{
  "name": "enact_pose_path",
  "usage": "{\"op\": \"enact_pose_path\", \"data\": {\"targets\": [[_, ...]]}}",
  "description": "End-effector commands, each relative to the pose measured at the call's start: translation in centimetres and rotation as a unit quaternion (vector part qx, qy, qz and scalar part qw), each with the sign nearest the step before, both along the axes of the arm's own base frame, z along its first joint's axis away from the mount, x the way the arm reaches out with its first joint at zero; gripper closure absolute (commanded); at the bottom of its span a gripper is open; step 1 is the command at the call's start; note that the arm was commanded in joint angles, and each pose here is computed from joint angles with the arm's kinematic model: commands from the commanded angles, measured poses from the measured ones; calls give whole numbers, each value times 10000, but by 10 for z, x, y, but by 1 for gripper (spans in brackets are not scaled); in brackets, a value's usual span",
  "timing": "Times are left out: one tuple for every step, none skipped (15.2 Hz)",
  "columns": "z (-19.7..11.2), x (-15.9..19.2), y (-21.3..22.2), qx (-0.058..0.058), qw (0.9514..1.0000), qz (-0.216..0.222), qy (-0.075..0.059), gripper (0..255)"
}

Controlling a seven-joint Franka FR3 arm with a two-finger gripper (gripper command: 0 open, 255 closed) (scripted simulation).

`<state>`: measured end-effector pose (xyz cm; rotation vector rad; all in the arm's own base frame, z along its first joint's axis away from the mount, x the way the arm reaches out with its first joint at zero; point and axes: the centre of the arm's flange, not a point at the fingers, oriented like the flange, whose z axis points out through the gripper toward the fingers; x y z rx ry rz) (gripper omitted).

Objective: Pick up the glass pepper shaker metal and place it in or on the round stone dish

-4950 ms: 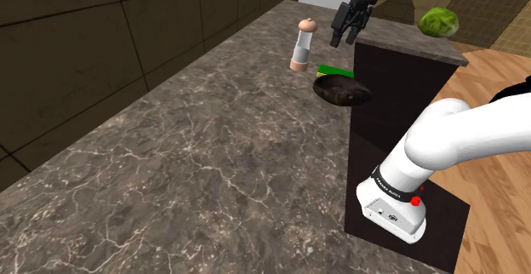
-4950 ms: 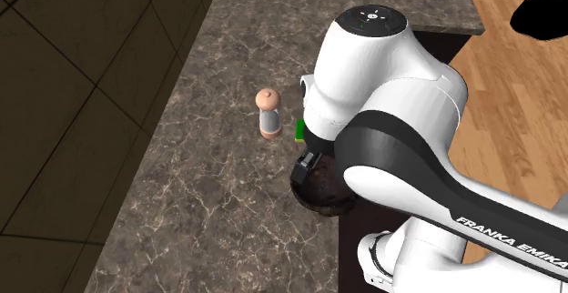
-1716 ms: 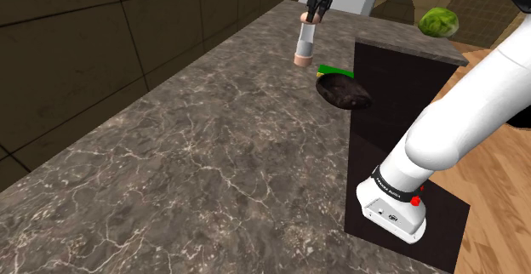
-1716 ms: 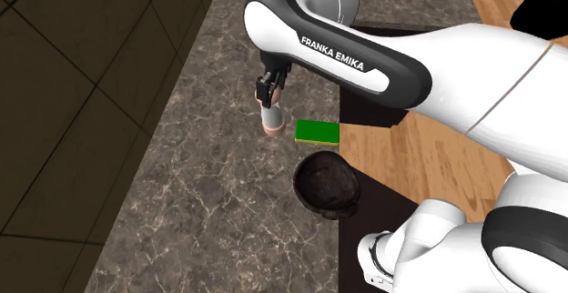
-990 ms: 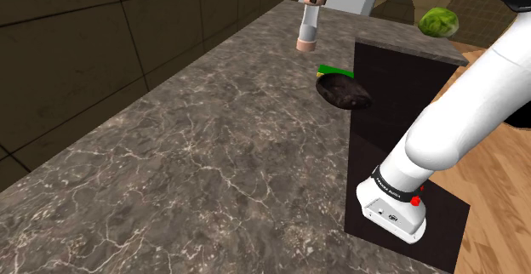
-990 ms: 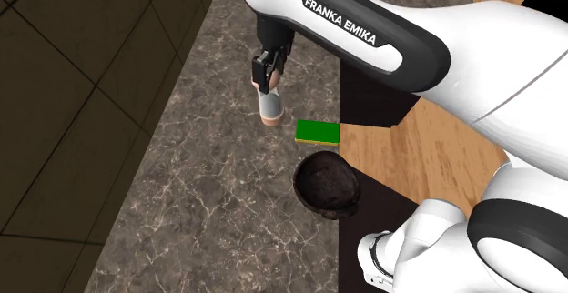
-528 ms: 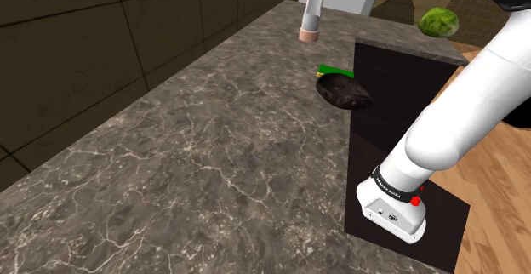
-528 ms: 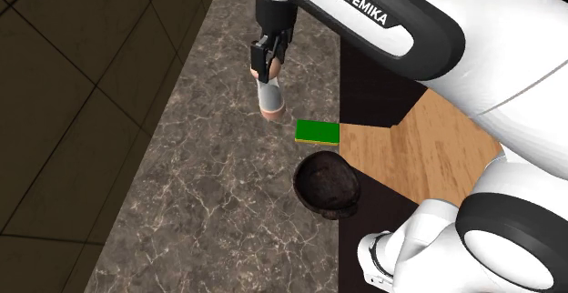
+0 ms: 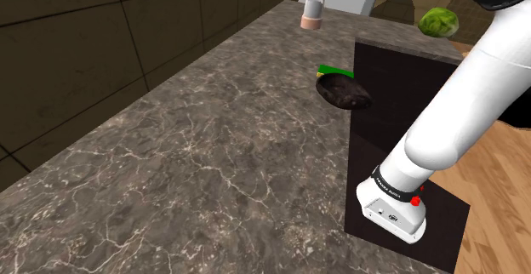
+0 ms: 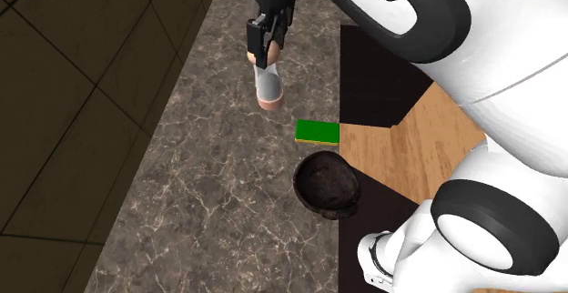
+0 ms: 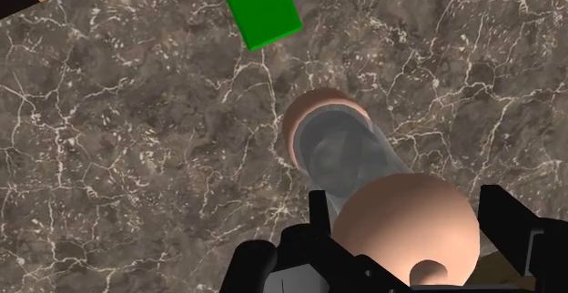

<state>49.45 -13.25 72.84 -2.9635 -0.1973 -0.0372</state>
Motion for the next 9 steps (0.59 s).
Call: {"op": "enact_pose_path", "data": {"targets": [[8,-1,0,0,10000,0,1,255],[12,-13,4,0,10000,0,1,255],[15,-25,8,0,10000,0,1,255],[19,-37,12,0,10000,0,1,255],[23,-49,17,0,10000,0,1,255],[26,-61,21,0,10000,0,1,255],[30,-73,25,0,10000,0,1,255],[34,-85,29,0,10000,0,1,255],[37,-97,33,0,10000,0,1,255]]}}
